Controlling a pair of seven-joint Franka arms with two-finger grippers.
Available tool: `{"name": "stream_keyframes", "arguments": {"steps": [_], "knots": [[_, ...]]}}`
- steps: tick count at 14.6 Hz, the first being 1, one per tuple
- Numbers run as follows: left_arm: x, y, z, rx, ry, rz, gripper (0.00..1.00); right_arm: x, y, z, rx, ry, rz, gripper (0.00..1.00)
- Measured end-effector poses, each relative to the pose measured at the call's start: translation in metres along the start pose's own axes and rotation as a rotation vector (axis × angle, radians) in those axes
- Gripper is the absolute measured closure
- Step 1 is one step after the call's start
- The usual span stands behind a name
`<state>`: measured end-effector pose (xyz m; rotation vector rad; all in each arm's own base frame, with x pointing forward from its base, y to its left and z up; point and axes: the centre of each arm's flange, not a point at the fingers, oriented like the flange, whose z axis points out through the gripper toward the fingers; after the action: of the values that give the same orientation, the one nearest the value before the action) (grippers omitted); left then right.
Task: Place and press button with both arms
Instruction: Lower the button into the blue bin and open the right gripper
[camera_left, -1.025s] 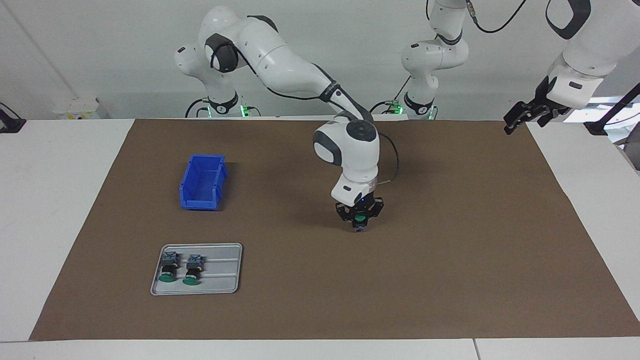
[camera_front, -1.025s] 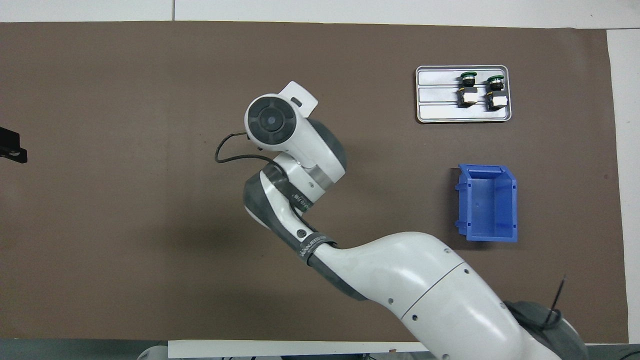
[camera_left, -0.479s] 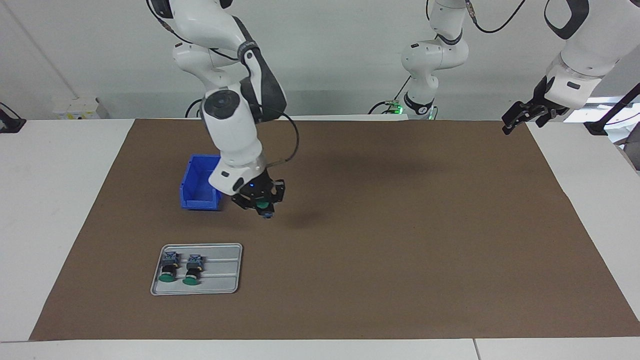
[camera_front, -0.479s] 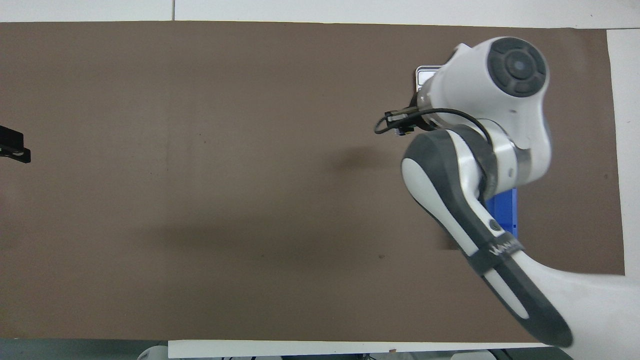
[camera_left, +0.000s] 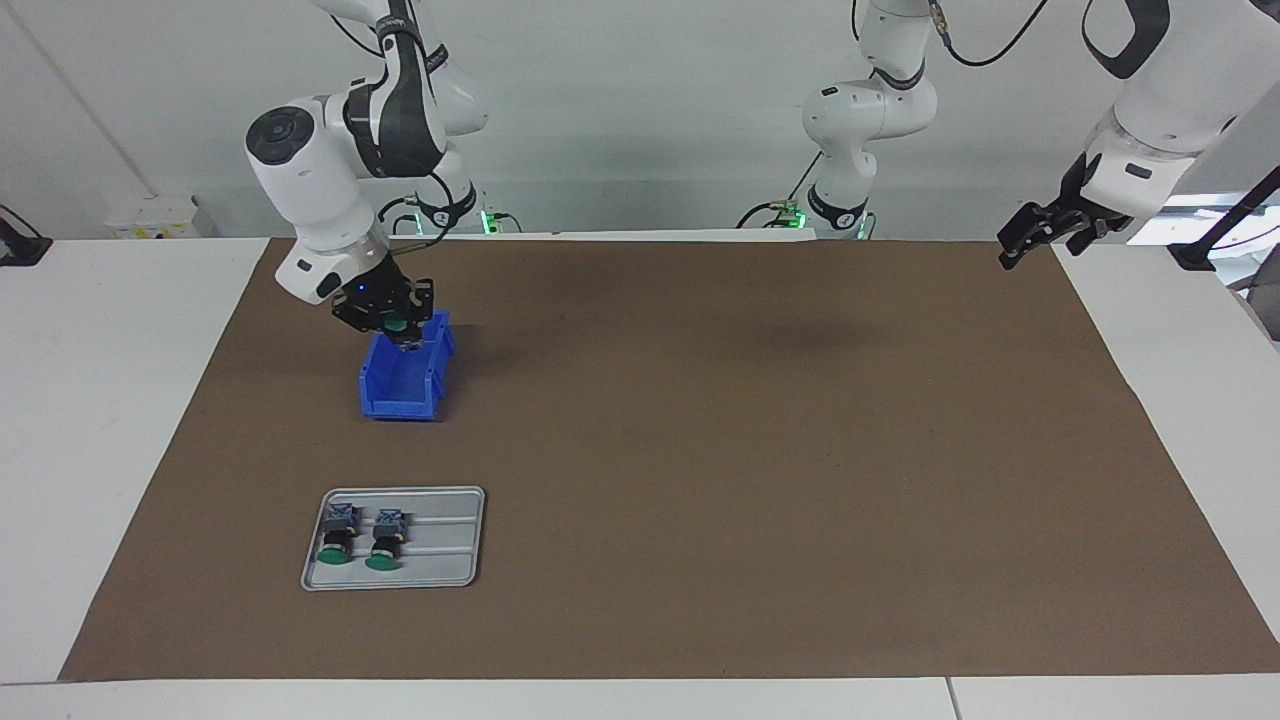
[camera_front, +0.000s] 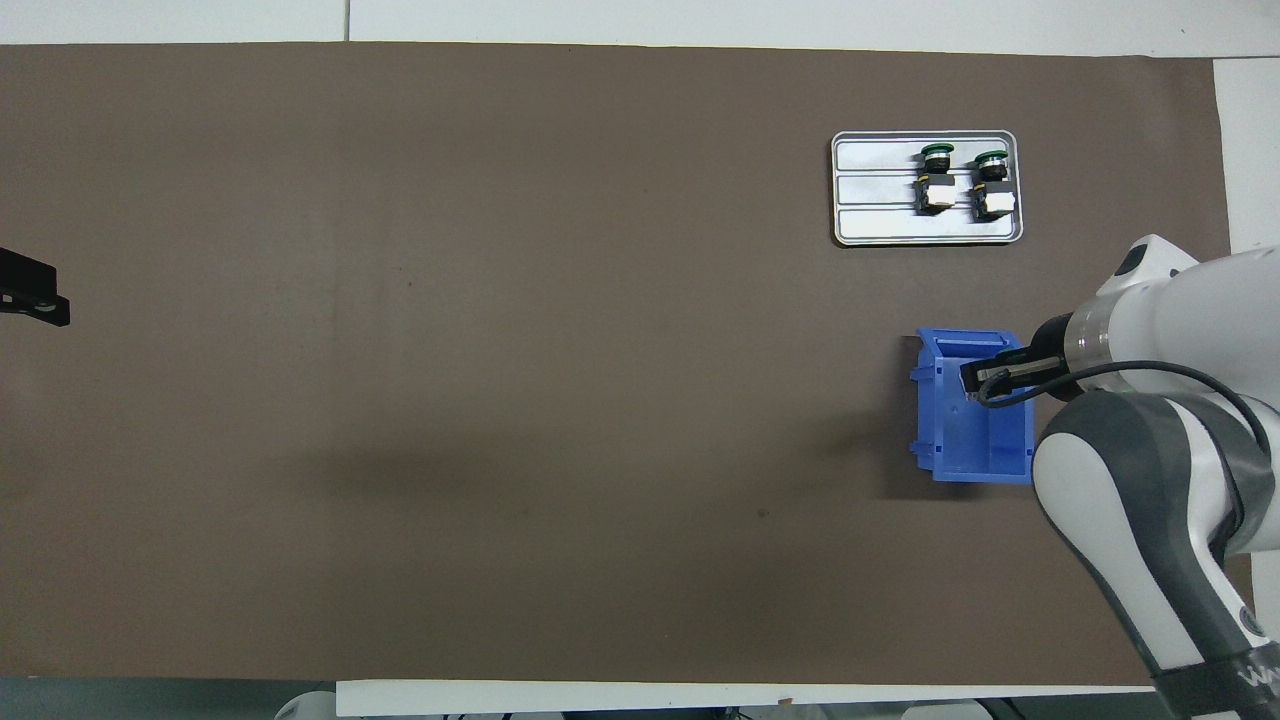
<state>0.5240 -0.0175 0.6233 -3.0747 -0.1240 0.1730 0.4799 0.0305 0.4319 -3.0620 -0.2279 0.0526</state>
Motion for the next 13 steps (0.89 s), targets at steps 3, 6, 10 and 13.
{"name": "stream_keyframes", "arguments": {"steps": [3,6,10,13], "knots": [[0.000,-0.001,0.000,0.000,0.000,-0.001,0.00,-0.003,0.012,0.018,0.001,-0.012,0.026,0.65],[0.000,-0.001,0.000,0.000,0.000,-0.001,0.00,-0.002,0.031,0.040,0.004,-0.024,0.064,0.65],[0.000,0.000,0.000,-0.001,0.000,0.000,0.00,-0.001,0.031,0.071,-0.001,-0.019,0.062,0.65],[0.000,0.000,0.000,-0.003,0.000,0.000,0.00,-0.003,0.031,0.084,0.000,-0.032,0.063,0.65]]}}
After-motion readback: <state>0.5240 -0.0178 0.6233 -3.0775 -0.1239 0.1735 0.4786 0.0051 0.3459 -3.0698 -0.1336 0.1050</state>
